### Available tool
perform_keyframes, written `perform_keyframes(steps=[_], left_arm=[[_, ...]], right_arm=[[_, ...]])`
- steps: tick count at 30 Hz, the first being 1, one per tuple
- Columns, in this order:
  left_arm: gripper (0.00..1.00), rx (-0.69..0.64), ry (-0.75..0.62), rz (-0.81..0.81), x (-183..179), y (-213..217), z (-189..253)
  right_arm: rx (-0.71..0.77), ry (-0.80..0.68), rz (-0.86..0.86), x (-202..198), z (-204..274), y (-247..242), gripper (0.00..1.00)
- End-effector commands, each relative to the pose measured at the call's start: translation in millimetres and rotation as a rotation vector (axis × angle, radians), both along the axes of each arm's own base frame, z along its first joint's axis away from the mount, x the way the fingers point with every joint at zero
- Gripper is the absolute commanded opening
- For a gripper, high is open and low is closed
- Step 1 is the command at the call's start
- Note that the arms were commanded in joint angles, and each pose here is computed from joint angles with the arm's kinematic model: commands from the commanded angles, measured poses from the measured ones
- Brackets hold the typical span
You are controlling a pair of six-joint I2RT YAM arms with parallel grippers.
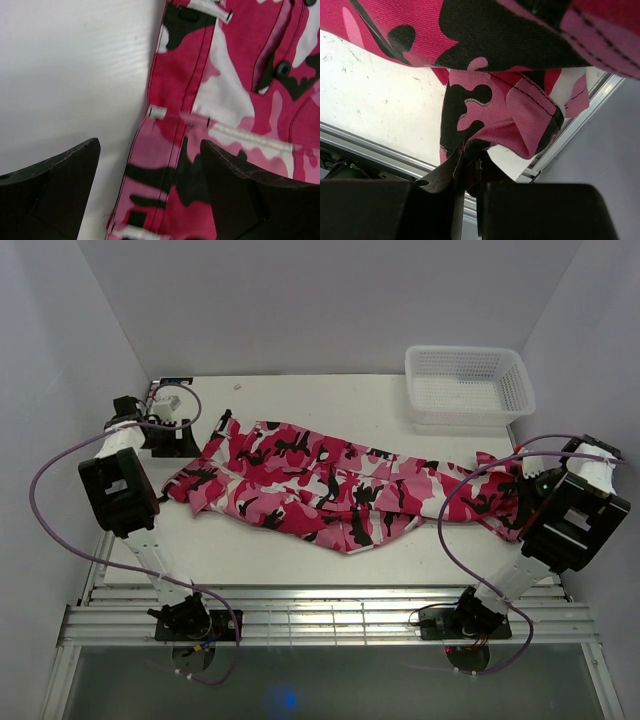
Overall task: Fold and stack the trousers
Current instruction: Flatten the trousers out
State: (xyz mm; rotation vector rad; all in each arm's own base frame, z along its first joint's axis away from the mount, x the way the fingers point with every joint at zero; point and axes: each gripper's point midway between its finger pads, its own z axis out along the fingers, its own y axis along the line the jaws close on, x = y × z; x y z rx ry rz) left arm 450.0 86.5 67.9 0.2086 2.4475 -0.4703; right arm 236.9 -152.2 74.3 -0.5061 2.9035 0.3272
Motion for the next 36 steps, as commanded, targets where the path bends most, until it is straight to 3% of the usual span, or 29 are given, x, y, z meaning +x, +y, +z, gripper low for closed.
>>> perform_keyframes(steps=[1,6,12,15,16,19,20,22,31,36], left_arm=[[0.93,0.043,-0.129,-0.006,51.4,-28.2,29.6],[0.93,0.108,-0.199,0.018,104.9,-53.2,25.0],[0.91,0.16,-0.182,-0.009,133.9,-86.6,-14.9],[0.76,0.23,-0.139,0.048,136.0,-76.6,-36.5],[0.63,0.247,-0.134,0.062,137.8,-73.4,-38.2],[0.41,0.308,-0.1,0.105,132.2,-53.2,-50.0],[0.18,0.323,-0.093,0.127,130.6,-44.6,-50.7],[0.0,0.33,-0.079,0.174,127.7,-24.7,-47.6],[0.0,0.452,-0.096,0.319,121.9,75.2,-11.5],[0.0,0.487,-0.114,0.315,122.3,89.9,-2.7]], right_arm=[[-0.007,0.017,0.046,-3.1,-6.1,-2.3,0.08],[-0.016,0.039,0.055,-8.5,-10.5,-3.3,0.08],[-0.041,0.061,0.074,-14.0,-13.8,-7.2,0.08],[-0.065,0.072,0.096,-15.6,-13.7,-12.2,0.08],[-0.075,0.073,0.103,-16.5,-13.0,-14.8,0.08],[-0.102,0.091,0.129,-19.4,-12.9,-21.3,0.08],[-0.112,0.104,0.135,-22.2,-12.2,-23.7,0.08],[-0.126,0.111,0.16,-24.0,-10.8,-27.7,0.08],[-0.214,0.201,0.267,-52.0,-4.6,-63.2,0.08],[-0.231,0.239,0.286,-58.0,-1.3,-81.0,0.08]])
